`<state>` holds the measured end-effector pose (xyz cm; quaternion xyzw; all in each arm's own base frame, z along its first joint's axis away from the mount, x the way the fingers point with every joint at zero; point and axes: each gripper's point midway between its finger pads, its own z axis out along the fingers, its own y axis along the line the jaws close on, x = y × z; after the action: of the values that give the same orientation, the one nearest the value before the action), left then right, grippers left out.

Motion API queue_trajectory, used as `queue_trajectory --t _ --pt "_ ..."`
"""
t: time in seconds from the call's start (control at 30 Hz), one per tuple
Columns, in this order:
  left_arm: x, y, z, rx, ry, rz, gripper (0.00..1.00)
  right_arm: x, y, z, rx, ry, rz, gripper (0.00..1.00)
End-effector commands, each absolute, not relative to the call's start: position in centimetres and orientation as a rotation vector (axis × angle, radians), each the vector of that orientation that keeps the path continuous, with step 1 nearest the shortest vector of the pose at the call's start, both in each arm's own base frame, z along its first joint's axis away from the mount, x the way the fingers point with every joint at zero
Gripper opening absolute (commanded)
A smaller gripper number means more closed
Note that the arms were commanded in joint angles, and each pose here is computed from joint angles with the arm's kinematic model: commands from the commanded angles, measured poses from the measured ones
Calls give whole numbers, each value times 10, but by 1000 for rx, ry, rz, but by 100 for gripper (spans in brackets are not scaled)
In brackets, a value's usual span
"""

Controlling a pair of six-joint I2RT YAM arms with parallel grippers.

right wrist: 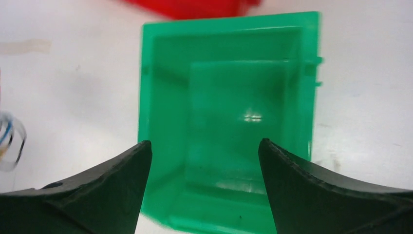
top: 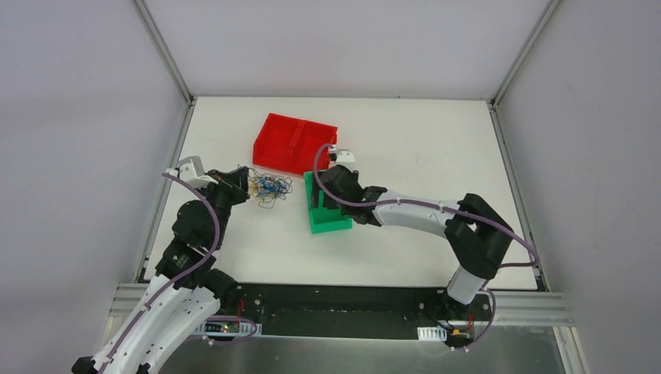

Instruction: Untangle the cables

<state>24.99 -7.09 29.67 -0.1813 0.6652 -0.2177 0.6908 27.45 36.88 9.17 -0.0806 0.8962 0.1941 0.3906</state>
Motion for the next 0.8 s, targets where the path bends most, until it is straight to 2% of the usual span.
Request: queue_trajectory --t 0.0,0.27,0.47,0.57,0.67,0.77 --pt "254 -82 299 -372 1486 -522 0 308 290 93 80 2260 276 85" --pt "259 -96 293 -318 1524 -553 0 338 178 86 409 2281 32 89" --pt "260 -112 294 -249 1538 -608 0 336 129 135 529 2115 11 91" --pt "260 -135 300 -142 1561 -678 0 324 147 171 409 2049 186 91" --pt "258 -164 302 1 1597 -773 0 296 209 205 98 1971 634 91" --pt "257 -178 301 60 1624 -820 0 255 258 220 -152 1912 958 91"
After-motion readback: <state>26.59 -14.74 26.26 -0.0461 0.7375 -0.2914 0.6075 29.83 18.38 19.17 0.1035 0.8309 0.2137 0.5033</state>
